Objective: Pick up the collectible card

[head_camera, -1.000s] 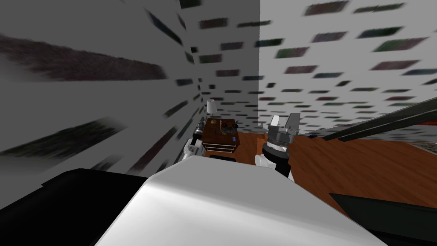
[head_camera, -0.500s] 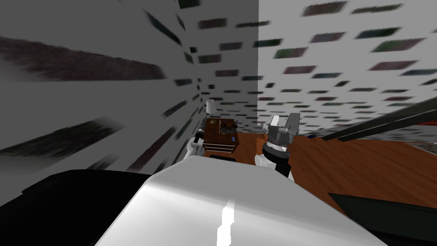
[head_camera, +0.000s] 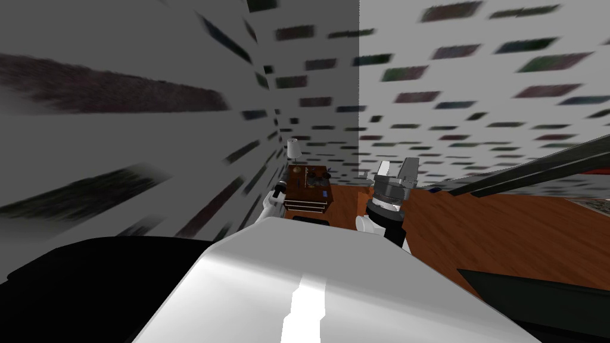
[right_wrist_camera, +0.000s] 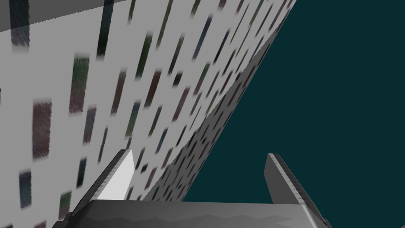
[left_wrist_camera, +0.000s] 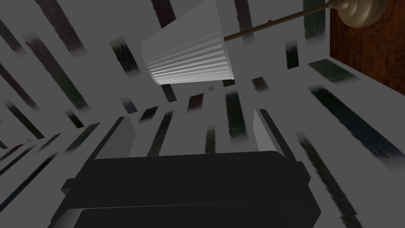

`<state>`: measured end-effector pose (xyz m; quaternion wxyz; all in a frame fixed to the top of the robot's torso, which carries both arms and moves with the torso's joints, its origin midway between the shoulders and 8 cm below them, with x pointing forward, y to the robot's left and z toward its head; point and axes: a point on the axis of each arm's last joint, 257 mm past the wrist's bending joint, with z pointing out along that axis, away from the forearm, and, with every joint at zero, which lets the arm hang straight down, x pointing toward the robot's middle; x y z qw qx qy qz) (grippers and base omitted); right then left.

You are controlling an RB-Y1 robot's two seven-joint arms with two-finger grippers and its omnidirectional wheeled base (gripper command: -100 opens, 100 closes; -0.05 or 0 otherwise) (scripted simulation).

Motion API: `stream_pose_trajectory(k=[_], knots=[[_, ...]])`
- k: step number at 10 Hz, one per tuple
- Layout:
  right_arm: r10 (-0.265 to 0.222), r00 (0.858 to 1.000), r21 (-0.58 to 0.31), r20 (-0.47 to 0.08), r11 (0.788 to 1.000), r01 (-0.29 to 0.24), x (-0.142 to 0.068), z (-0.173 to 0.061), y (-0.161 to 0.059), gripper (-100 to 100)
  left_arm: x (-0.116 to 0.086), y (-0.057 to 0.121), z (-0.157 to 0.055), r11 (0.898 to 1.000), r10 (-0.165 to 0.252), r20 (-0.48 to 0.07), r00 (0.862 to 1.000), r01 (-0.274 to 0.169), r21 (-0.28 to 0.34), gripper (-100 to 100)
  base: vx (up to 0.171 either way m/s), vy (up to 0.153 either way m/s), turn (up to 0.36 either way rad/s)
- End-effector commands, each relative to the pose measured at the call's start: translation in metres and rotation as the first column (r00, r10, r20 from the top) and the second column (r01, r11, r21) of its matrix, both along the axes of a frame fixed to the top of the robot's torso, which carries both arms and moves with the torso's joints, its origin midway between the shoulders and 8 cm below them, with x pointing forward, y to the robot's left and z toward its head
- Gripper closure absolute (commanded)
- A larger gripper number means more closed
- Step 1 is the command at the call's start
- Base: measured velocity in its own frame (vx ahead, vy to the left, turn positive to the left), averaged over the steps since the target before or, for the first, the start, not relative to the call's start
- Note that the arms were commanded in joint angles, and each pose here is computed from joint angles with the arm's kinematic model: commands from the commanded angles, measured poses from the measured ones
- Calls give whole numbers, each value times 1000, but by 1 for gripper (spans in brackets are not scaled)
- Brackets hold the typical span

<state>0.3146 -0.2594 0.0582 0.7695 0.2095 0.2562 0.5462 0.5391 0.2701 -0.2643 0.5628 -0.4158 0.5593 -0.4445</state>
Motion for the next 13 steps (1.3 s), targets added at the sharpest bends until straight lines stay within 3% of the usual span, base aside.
stream_pose_trajectory(k=[1,9,13], knots=[[0,1000,0,0,1000,0,0,0,0,0,0,1,-13,1000,3,-26,1000,-3,-1,-100,0,-7,2],[0,1000,0,0,1000,0,0,0,0,0,16,-2,-78,1000,10,-197,980,-10,4,-100,1,-18,0],[0,1000,0,0,1000,0,0,0,0,0,18,-4,-112,1000,16,-286,958,-14,8,-100,1,-19,0]])
